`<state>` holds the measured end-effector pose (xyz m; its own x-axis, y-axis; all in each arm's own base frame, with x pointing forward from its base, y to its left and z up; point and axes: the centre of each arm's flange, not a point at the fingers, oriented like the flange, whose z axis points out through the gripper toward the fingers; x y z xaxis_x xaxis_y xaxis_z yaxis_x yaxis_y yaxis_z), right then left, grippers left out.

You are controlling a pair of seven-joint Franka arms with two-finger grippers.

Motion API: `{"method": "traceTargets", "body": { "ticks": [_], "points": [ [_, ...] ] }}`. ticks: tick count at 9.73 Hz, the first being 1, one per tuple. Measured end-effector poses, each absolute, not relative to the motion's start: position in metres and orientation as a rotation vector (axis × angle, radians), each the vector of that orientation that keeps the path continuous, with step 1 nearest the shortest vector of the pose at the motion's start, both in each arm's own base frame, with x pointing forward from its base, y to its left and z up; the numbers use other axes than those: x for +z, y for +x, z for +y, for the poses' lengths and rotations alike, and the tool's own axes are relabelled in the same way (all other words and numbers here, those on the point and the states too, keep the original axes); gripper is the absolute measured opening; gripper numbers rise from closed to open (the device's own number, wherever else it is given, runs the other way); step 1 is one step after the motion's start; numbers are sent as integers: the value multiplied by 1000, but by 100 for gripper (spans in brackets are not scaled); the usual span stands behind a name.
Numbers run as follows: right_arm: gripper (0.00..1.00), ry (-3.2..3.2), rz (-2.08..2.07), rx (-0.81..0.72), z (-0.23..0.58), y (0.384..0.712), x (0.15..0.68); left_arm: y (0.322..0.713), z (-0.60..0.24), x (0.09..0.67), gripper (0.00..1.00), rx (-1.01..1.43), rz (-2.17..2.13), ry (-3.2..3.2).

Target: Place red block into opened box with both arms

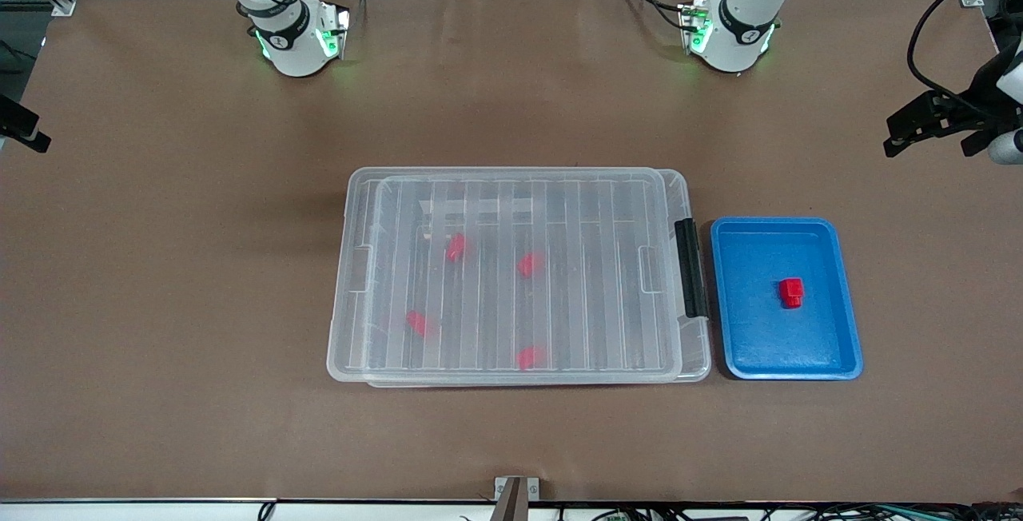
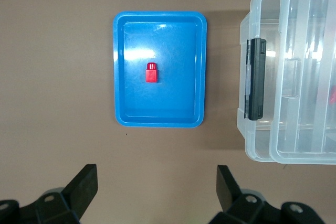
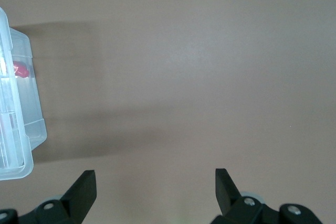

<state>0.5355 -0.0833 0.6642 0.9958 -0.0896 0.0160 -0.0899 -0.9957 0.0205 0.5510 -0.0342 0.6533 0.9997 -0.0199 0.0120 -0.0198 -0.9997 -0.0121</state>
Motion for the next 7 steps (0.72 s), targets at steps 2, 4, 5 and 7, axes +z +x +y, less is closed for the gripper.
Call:
{"method": "traceTargets", "body": {
  "ticks": [2, 4, 5, 7],
  "points": [
    [100, 3117, -140, 24, -83, 536, 664, 551, -33, 655, 100, -26, 28, -3130],
    [100, 3117, -140, 24, -83, 536, 664, 551, -31, 667, 100, -65, 22, -3130],
    [100, 3117, -140, 24, -83, 536, 664, 551, -30, 670, 100, -76, 18, -3130],
    [100, 3121, -117, 25, -75, 537, 664, 551, -24, 670, 100, -76, 2, -3130]
  ]
}}
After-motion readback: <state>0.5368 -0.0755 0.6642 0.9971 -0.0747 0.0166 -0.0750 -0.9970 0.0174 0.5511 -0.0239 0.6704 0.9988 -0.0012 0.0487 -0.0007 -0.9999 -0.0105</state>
